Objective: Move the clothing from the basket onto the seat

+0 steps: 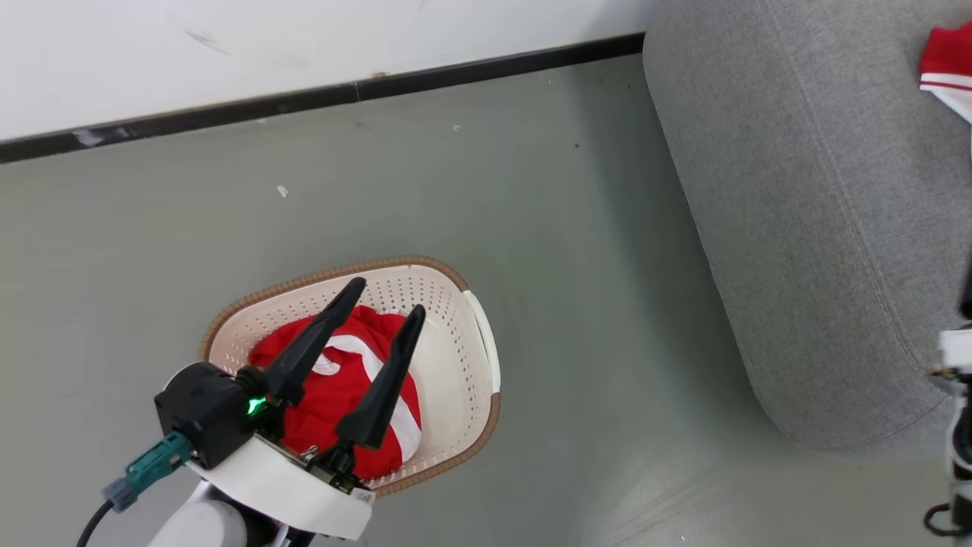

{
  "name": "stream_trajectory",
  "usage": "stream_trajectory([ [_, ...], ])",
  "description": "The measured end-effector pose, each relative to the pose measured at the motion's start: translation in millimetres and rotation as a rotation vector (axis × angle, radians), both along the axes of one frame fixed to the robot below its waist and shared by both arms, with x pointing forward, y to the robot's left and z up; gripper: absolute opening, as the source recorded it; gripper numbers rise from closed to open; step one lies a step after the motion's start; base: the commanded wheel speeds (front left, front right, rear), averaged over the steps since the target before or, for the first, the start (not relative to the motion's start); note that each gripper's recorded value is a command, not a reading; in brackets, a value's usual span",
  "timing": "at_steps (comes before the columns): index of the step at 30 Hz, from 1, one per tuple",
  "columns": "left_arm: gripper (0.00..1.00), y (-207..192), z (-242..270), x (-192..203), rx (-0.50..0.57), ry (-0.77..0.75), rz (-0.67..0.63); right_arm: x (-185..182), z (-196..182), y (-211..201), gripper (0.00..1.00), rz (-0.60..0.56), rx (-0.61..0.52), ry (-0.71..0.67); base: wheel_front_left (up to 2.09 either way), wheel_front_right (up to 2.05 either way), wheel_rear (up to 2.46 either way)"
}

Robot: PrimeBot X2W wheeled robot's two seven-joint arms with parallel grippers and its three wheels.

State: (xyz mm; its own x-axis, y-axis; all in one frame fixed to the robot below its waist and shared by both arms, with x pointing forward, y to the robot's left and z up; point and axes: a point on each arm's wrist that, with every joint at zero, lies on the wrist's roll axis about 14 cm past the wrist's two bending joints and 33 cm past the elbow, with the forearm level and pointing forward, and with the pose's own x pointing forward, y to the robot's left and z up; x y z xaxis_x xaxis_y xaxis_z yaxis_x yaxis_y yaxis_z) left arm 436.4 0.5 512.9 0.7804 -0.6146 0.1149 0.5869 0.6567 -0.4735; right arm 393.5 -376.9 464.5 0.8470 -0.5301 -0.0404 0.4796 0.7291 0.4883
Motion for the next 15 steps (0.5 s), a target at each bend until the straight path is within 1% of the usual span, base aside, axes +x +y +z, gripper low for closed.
stream_trajectory([
  [3,1.00,10,0,0,0.008,0.003,0.045,13,6,35,1.00,0.132,-0.079,0.020,0.00,0.00,0.00],
  [7,1.00,24,0,-3,0.011,0.004,0.103,29,13,83,1.00,0.289,-0.131,0.012,0.00,0.00,0.00],
  [15,1.00,51,0,-14,0.030,0.007,0.209,45,23,156,1.00,0.518,-0.208,-0.006,0.00,0.00,0.00],
])
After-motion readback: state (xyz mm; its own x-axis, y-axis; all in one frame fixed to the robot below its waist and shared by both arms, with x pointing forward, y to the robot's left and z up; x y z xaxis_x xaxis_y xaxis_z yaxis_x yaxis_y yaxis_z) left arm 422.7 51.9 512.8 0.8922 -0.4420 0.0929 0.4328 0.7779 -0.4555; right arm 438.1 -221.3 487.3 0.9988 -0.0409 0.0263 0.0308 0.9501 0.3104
